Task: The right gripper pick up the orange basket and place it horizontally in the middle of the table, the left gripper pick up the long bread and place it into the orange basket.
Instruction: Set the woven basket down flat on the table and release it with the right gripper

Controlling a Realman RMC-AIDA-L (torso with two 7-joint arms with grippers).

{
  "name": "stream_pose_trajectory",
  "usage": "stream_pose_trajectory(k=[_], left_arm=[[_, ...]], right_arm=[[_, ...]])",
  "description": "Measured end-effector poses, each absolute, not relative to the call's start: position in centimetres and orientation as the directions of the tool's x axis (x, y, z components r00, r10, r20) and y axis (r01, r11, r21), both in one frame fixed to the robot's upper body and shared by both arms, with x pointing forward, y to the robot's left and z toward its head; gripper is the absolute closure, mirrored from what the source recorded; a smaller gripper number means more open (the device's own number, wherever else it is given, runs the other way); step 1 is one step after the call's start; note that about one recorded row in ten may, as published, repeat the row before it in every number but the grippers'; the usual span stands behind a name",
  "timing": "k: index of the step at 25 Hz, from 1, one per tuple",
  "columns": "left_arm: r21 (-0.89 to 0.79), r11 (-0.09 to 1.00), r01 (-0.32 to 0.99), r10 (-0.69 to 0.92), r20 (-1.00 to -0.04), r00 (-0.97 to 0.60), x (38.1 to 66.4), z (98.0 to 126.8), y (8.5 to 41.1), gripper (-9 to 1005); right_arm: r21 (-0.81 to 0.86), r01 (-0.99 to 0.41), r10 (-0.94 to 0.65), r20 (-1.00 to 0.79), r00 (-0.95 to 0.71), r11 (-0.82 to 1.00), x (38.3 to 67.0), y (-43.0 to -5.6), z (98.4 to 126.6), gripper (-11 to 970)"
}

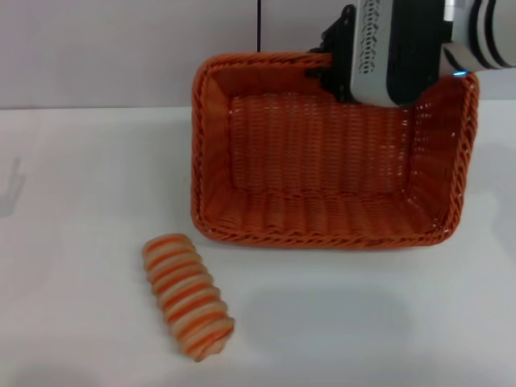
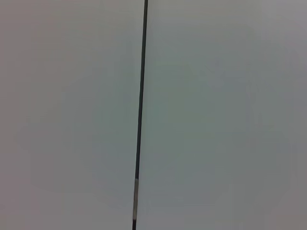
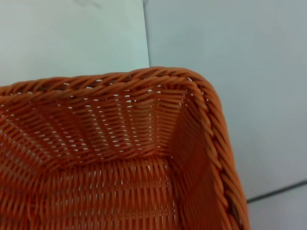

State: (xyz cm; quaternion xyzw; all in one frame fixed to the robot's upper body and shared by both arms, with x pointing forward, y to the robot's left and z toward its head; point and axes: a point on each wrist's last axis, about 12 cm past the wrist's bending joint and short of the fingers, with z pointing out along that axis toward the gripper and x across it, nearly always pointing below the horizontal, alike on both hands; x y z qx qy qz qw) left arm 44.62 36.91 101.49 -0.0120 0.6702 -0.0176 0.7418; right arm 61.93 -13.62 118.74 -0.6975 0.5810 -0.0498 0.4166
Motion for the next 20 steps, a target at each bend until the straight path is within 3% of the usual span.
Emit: stream_pose_trajectory(k=[20], left_arm=[[-0.038,0.999,-0.006,-0.038,-0.995,0.096,44.7,101.5,37.2,232]], right_arm=[[-0.568,-0.823,-0.765,-0.526,0.372,-0.010,61.0,-12.1,115.9,807]])
